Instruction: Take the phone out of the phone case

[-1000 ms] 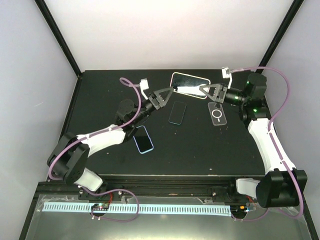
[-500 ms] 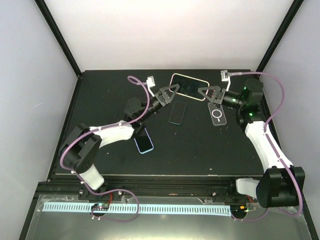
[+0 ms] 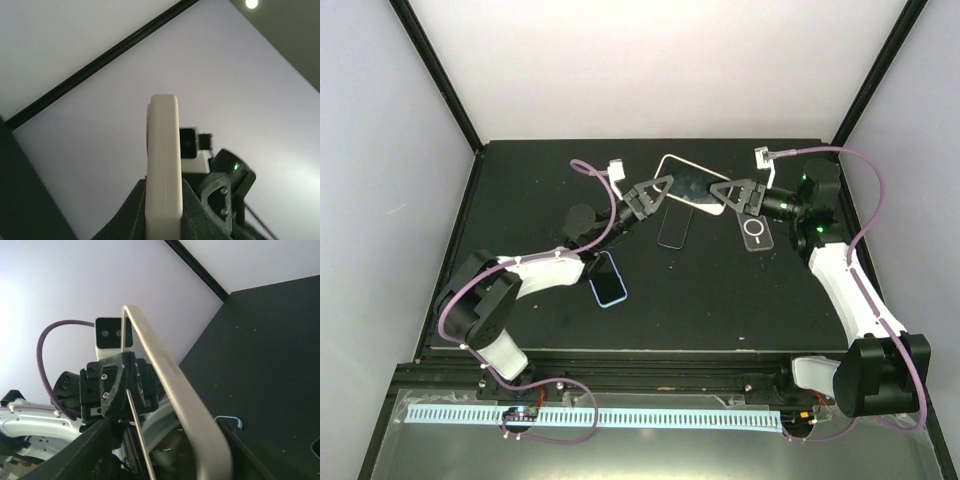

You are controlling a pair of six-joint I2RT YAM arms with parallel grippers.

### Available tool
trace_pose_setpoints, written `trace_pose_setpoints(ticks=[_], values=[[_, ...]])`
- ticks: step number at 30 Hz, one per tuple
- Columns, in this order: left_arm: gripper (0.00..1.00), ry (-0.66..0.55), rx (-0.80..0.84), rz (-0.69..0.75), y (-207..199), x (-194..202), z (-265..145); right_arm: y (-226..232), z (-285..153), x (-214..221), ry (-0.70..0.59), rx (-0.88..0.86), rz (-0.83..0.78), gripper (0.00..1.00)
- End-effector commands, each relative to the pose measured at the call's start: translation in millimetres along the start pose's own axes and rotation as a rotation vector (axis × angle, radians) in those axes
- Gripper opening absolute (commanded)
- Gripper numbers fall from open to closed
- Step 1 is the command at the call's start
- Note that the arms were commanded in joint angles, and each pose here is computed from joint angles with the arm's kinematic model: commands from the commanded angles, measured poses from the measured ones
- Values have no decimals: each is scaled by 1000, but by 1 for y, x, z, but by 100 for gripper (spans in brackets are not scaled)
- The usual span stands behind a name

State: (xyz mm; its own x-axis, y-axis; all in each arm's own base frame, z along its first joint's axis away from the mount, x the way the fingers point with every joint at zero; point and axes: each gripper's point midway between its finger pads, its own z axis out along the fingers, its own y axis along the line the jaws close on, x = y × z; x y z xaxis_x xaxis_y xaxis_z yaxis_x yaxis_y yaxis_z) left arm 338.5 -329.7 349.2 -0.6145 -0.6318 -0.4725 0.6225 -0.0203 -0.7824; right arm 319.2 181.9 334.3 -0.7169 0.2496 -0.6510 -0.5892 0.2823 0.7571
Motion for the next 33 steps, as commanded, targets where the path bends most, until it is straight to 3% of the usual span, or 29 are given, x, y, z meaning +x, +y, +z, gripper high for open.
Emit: trace_pose_setpoints(ticks=[1, 7, 10, 17, 26, 33], values=[[4, -4, 93, 97, -35, -20, -28, 0, -5, 23, 125, 46, -183, 59], [2, 214, -65, 157, -16, -5, -71, -3, -17, 50, 239, 91, -405, 68], [2, 403, -119, 276, -23, 15, -86, 2, -21, 65, 308, 51, -514, 72], [3, 695, -94, 427, -57, 47, -119, 24, 2, 105, 486, -76, -599, 66], [2, 759, 44, 435, -86, 59, -128, 63, 38, 142, 539, -260, -573, 51], [2, 770, 77, 427, -91, 63, -127, 62, 51, 163, 579, -262, -529, 42]])
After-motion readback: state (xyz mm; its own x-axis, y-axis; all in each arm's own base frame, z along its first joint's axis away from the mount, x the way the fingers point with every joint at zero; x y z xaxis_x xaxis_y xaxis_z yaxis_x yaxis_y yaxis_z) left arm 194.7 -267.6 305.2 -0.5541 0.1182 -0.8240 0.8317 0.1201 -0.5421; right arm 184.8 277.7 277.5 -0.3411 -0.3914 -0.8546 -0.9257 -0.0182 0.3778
